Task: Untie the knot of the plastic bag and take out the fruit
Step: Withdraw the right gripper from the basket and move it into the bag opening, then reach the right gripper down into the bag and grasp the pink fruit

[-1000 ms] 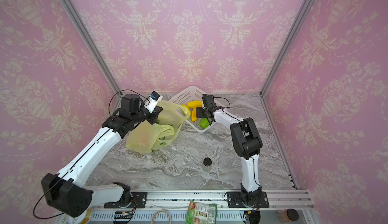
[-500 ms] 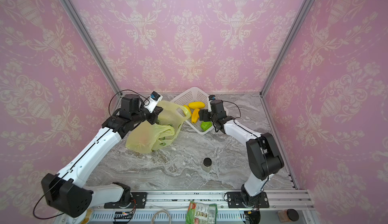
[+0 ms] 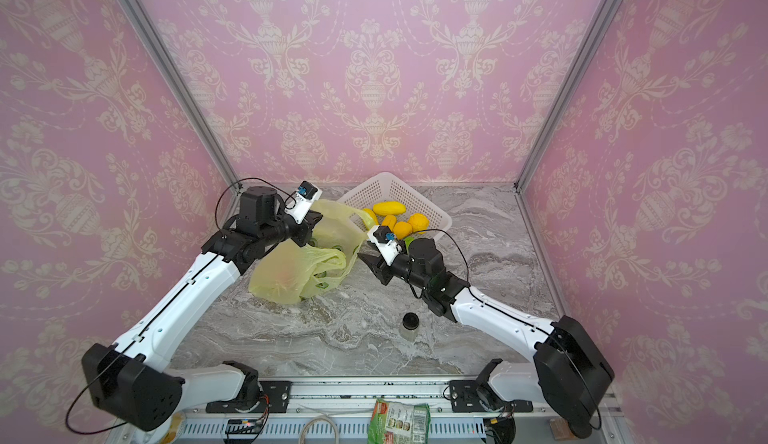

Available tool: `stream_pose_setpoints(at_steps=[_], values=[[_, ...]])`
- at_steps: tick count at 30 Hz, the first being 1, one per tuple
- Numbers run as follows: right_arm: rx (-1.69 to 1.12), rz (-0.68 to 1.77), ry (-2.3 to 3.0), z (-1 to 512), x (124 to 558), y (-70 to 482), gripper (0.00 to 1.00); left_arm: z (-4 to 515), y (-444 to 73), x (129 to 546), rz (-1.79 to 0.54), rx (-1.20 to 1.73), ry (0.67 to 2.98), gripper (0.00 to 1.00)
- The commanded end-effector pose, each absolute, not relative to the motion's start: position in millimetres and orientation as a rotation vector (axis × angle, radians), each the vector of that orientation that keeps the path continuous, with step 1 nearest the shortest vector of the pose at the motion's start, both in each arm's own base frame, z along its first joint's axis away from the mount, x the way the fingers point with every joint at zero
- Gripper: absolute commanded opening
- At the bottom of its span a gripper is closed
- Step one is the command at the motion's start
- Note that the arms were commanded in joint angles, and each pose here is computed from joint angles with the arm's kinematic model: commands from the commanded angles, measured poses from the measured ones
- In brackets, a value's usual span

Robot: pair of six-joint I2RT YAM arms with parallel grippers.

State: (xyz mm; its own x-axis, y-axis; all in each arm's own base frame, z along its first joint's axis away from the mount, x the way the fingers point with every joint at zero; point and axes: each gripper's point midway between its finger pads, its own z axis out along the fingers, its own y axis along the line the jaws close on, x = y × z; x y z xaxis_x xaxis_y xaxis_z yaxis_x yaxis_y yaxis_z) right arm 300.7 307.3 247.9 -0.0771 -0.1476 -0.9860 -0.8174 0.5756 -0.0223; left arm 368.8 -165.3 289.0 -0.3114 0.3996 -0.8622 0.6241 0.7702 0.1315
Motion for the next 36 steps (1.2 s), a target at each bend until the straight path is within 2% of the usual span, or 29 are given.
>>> stream_pose_setpoints(at_steps=[1,5,15,18,19,22,25,36], values=[[-0.914,0.664,1.567,242.6,310.0,322.1,0.27,293.4,-164.8,368.1,-0.297,0.761,1.948,0.12],[-0.983,0.672,1.637,224.6,319.1,344.0,0.23,296.0,-167.8,364.5,-0.315,0.777,1.933,0.12],[-0.970,0.654,1.784,185.2,356.9,374.1,0.28,310.2,-180.9,351.8,-0.406,0.824,1.838,0.10],[-1.005,0.661,1.832,166.7,361.8,383.6,0.31,312.5,-182.0,349.6,-0.408,0.829,1.826,0.10],[-1.014,0.671,1.811,174.7,365.9,391.3,0.33,313.3,-181.7,348.9,-0.404,0.830,1.823,0.11],[-1.070,0.711,1.799,161.0,361.1,402.1,0.45,314.7,-180.2,349.4,-0.394,0.823,1.816,0.11],[-1.103,0.738,1.786,153.3,358.5,406.9,0.51,315.3,-180.6,348.5,-0.398,0.825,1.814,0.11],[-1.159,0.842,1.847,126.7,361.7,433.4,0.64,314.7,-181.9,349.1,-0.404,0.824,1.809,0.11]])
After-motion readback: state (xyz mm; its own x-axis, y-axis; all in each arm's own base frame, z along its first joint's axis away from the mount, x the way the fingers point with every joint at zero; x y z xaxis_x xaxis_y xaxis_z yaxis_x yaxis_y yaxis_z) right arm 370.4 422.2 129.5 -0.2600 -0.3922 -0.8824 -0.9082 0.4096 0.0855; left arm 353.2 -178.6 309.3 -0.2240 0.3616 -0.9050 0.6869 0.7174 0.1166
